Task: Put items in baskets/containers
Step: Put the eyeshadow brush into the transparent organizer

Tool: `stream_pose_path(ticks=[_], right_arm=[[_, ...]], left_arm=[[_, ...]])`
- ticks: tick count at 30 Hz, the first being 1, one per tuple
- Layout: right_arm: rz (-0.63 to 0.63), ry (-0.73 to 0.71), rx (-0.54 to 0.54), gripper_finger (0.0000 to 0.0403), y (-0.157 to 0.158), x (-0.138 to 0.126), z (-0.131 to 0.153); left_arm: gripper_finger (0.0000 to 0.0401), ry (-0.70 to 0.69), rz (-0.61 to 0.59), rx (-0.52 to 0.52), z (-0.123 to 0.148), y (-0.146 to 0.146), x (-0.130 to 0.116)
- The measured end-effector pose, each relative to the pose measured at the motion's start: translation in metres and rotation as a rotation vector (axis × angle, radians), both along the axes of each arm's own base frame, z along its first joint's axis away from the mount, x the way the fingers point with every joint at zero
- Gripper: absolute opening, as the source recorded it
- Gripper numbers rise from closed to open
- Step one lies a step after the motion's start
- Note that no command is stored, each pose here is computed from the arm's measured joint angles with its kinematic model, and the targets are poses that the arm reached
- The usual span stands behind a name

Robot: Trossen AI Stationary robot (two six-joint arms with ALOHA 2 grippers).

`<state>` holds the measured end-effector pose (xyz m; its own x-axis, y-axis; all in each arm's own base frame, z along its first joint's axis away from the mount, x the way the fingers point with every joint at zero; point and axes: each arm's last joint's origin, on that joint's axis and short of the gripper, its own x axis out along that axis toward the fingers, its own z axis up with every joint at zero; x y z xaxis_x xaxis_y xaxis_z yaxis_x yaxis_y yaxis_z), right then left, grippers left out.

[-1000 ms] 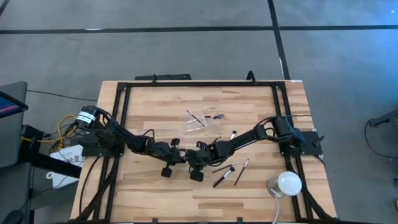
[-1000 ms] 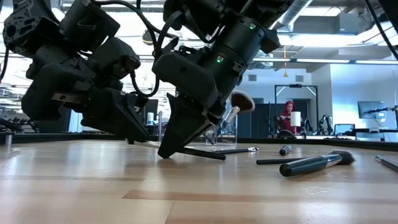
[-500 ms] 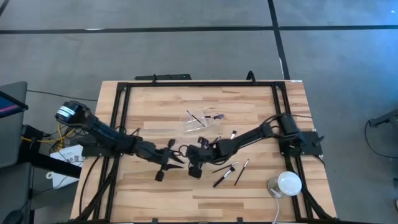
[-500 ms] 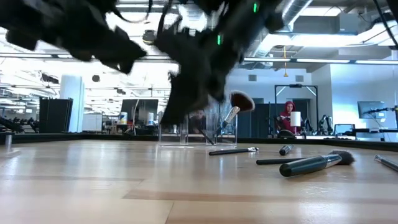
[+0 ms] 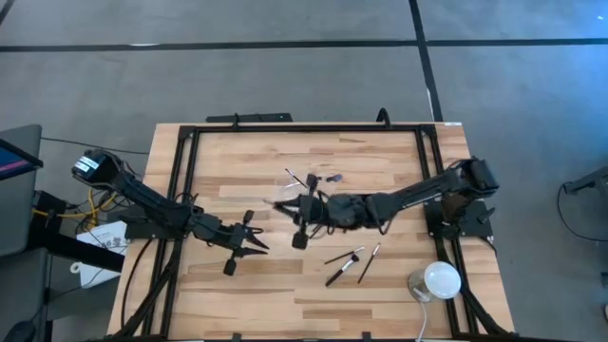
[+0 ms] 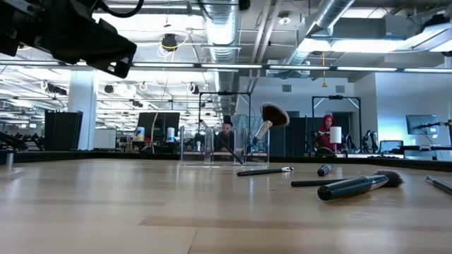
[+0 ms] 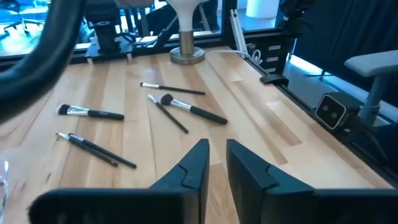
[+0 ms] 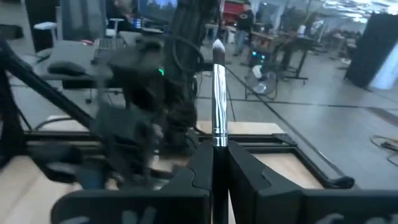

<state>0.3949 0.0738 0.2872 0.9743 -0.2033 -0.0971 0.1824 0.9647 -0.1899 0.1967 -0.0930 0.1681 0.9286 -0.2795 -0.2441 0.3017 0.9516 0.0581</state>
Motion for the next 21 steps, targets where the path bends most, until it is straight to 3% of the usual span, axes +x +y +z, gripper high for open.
stream_pose_path(ticks=[5, 11, 15, 21], right_arm=[[-0.200, -0.046, 0.027, 0.0019, -0.049, 0.007, -0.054], [-0.240, -0.124, 0.096, 0.0016, -0.094, 0.022, -0.104], [-0.252, -0.117, 0.191, 0.0014, -0.107, 0.026, -0.125], [-0.255, -0.068, 0.193, 0.0025, -0.104, 0.028, -0.141]], left_arm=[[0.0046, 0.000, -0.006, 0.000, 0.000, -0.001, -0.001], [0.0044, 0.000, -0.005, 0.000, 0.000, -0.001, -0.001], [0.0044, 0.001, -0.005, 0.001, 0.000, -0.001, -0.001], [0.0044, 0.001, -0.005, 0.000, 0.000, -0.001, -0.001]])
